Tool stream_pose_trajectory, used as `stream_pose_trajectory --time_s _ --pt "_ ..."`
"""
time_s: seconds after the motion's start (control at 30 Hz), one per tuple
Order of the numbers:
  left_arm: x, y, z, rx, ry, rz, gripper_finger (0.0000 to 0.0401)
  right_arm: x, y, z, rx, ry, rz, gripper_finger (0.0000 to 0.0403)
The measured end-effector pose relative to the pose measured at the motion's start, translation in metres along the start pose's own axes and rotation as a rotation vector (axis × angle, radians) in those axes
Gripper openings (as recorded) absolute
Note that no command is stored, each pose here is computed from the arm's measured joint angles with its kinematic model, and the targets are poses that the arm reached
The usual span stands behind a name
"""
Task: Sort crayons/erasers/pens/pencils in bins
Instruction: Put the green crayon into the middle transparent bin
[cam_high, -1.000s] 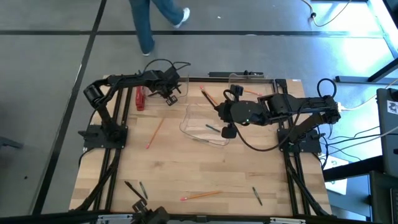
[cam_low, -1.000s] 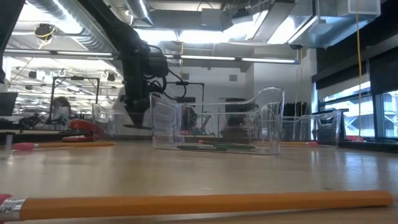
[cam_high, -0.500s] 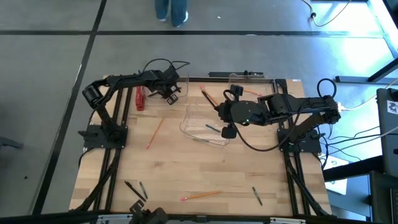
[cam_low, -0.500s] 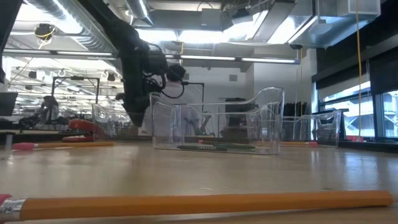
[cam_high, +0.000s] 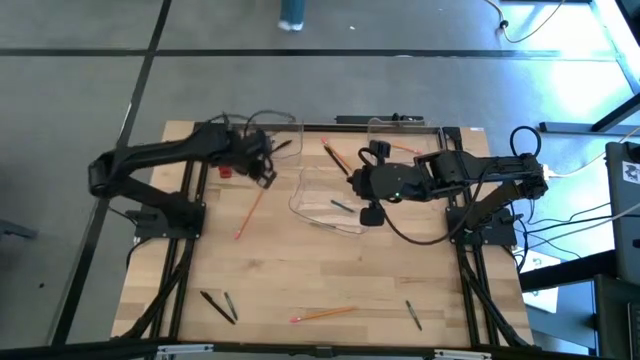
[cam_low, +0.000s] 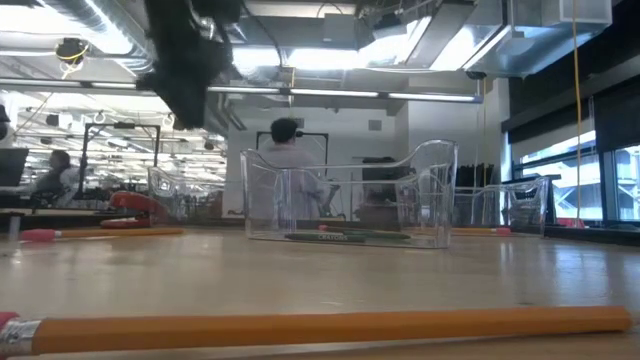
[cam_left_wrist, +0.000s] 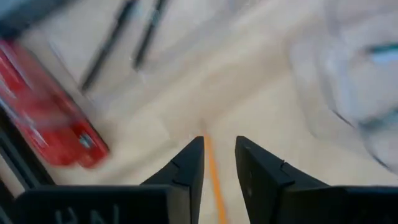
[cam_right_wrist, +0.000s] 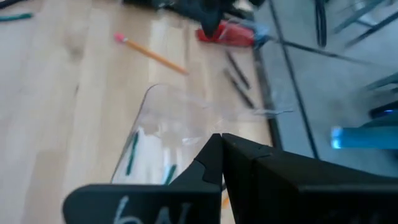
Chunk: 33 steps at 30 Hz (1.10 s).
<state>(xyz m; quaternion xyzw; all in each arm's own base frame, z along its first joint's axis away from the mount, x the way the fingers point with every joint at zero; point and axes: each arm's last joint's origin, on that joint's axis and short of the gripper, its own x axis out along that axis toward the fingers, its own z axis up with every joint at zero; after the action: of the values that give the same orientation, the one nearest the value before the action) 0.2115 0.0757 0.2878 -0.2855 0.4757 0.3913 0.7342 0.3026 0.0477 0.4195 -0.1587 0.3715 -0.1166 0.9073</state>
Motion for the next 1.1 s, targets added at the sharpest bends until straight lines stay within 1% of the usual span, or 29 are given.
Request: stream_pose_trajectory --time_s 0.1,0.2,0.33,0.43,0.57,0.67,0.73,0.9,1.0,1.1 --pt "-0.017 -0.012 -0.024 -0.048 0.02 -0.043 0.0083 0.0 0.001 -0.003 -0.008 0.027 0.036 0.0005" --pt "-0.028 -0.026 -0.048 -0.09 0.075 -0.083 0.0083 0.0 0.002 -0.005 -0.019 0.048 0.041 0.0005" --pt "-0.035 -0.043 -0.074 -0.078 0.12 -0.112 0.0083 0.0 0.001 -0.005 -0.02 0.049 0.041 0.0005" --pt "-0.034 -0.053 -0.089 -0.116 0.175 -0.114 0.0083 0.0 0.002 -0.005 -0.021 0.05 0.043 0.0005" --pt "-0.035 -0.061 -0.101 -0.176 0.208 -0.108 0.0083 0.0 0.003 -0.006 -0.041 0.053 0.11 0.0005" --pt "-0.035 -0.065 -0.107 -0.21 0.243 -0.103 0.0083 -0.001 0.006 -0.006 -0.06 0.049 0.209 0.0005" --pt "-0.036 -0.067 -0.111 -0.212 0.254 -0.104 0.0083 -0.001 0.008 -0.007 -0.077 0.045 0.281 0.0005" --pt "-0.037 -0.069 -0.116 -0.22 0.258 -0.101 0.0083 -0.003 0.012 -0.01 -0.108 0.068 0.401 0.0005" --pt "-0.039 -0.07 -0.121 -0.197 0.264 -0.109 0.0083 -0.004 0.014 -0.015 -0.096 0.118 0.446 0.0005" --pt "-0.042 -0.072 -0.129 -0.21 0.308 -0.115 0.0083 -0.006 0.019 -0.019 -0.038 0.176 0.447 0.0005"
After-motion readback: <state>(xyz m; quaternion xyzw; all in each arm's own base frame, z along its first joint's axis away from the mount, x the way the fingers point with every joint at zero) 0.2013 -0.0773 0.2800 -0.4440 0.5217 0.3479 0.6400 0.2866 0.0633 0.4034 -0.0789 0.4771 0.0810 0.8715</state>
